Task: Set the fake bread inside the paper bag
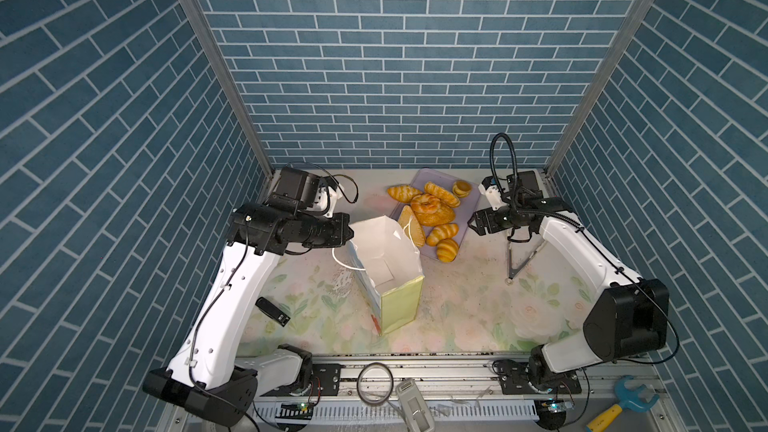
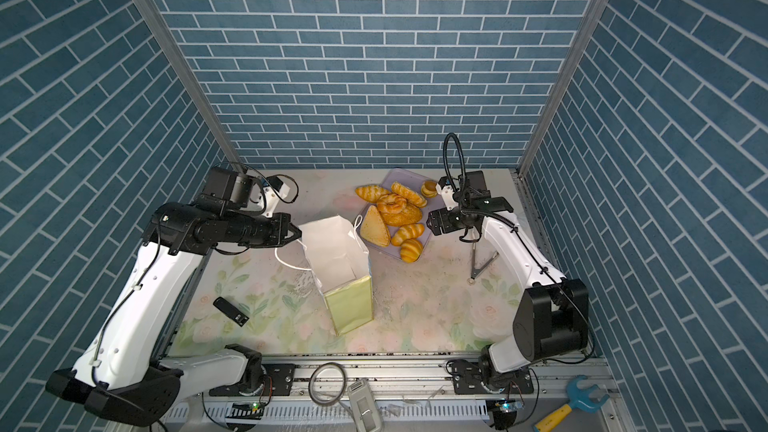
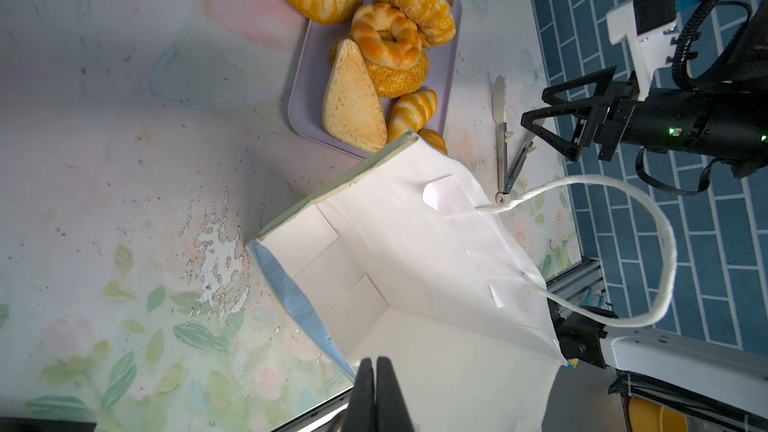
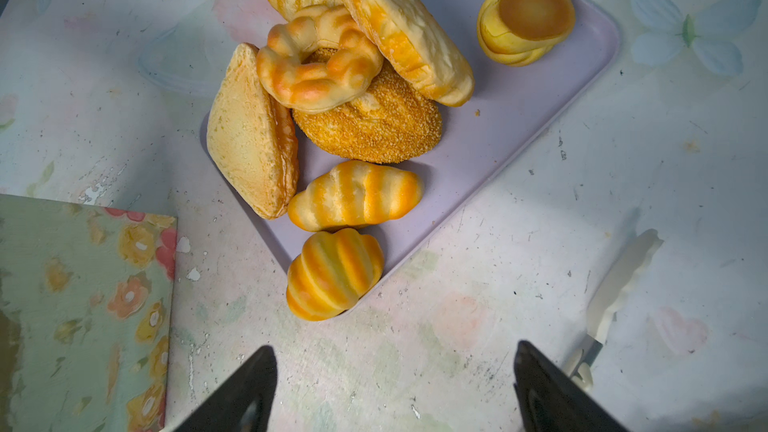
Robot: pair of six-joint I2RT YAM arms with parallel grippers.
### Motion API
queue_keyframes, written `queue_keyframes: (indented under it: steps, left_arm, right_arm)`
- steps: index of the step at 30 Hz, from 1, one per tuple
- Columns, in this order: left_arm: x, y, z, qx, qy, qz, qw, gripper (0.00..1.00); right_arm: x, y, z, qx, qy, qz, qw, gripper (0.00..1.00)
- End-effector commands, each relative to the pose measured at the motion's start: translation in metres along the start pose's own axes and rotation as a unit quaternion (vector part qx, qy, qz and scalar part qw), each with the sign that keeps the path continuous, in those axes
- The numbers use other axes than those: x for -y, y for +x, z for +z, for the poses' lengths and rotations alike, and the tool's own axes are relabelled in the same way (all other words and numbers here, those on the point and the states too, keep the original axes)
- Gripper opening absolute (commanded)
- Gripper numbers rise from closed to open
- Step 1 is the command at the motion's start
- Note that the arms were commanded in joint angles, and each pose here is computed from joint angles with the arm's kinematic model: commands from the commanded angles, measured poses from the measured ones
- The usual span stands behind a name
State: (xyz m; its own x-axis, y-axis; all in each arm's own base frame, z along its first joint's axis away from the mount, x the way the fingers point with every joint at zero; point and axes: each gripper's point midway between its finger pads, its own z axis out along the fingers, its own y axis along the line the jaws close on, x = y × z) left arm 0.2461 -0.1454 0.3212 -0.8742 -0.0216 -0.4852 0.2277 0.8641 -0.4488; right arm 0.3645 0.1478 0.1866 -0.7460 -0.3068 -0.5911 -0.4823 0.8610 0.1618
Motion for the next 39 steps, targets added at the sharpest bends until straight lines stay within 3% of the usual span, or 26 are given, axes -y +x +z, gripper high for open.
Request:
queue_keyframes:
  steps: [1,6,15,24,39]
  left_arm:
    - [-0.003,-0.026,-0.002,0.046,-0.022,0.018,0.999,0.0]
    - [-0.015,-0.045,-0.002,0.088,-0.051,0.029,0.994,0.0]
    - [-0.051,-0.069,0.0,0.15,-0.066,-0.005,0.986,0.0]
    - [-0.082,-0.081,0.004,0.172,-0.083,-0.02,0.981,0.0]
    - [-0.114,-0.098,-0.006,0.202,-0.09,-0.053,0.974,0.0]
  right_arm:
    - [-0.004,-0.006,-0.006,0.003,-0.002,-0.02,1.0,0.89]
    - [-0.005,-0.005,-0.01,0.008,0.0,-0.023,1.0,0.89]
    - [-0.006,-0.004,-0.01,0.012,0.001,-0.02,1.0,0.89]
    - [-0.004,-0.009,-0.008,0.02,0.006,-0.008,1.0,0.88]
    - [0.027,-0.007,0.004,-0.003,0.085,0.063,0.994,0.88]
